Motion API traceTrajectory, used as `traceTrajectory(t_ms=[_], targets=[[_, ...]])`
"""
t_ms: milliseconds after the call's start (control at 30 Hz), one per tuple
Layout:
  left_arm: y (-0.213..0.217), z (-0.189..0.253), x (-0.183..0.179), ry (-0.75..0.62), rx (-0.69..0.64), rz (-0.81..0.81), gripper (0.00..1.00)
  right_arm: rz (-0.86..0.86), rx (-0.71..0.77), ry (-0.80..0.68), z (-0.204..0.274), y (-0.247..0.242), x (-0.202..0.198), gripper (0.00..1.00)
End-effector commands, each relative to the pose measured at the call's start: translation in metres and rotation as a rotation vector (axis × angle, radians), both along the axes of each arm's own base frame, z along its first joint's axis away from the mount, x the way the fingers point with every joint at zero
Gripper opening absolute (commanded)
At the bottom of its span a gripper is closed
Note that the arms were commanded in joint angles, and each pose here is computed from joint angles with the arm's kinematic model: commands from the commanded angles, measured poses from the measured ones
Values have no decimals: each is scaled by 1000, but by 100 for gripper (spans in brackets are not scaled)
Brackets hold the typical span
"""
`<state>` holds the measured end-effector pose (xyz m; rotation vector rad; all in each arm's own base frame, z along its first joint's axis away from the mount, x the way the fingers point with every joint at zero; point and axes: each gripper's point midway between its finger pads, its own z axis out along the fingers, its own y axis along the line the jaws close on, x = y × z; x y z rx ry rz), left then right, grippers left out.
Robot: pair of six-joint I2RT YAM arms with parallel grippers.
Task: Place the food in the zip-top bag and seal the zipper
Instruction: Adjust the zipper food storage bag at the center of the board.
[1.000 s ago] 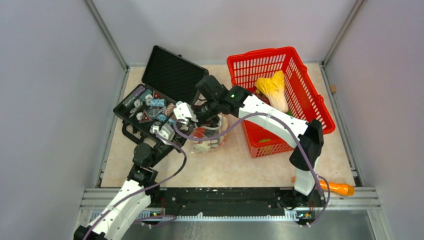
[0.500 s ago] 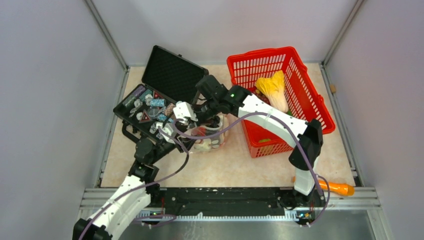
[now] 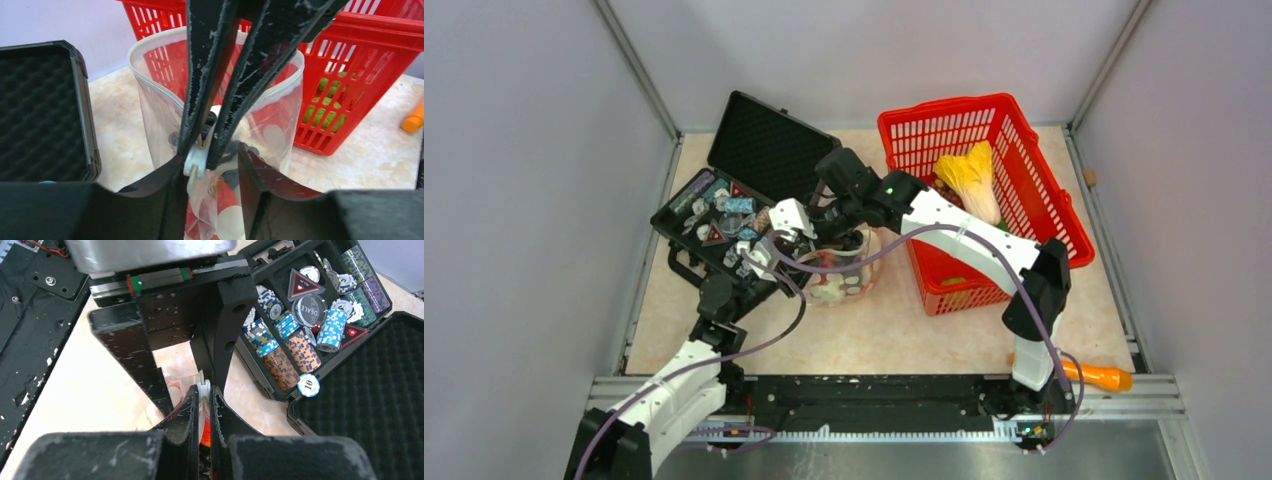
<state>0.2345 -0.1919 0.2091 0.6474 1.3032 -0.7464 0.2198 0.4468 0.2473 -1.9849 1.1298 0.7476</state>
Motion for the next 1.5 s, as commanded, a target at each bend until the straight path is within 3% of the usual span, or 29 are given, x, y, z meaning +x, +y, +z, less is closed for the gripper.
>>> traceTrajectory(t_ms=[0, 133, 267, 667, 1133, 1467], targets=[[2, 23, 7, -89, -64, 27, 37, 18, 115, -31, 46, -3, -8, 0], [-6, 16, 4, -81, -28, -29, 15, 2, 120, -40, 50, -3, -5, 0], [-4, 10, 3, -69, -20, -23, 0, -5, 121, -43, 51, -3, -4, 0], [17, 23, 11, -85, -64, 124, 0, -77, 42, -69, 30, -11, 9, 0], [24, 29, 8, -105, -73, 151, 0, -173, -62, -107, 12, -32, 29, 0], [25, 34, 7, -70, -94, 158, 2, -153, -32, -102, 16, -40, 18, 0]])
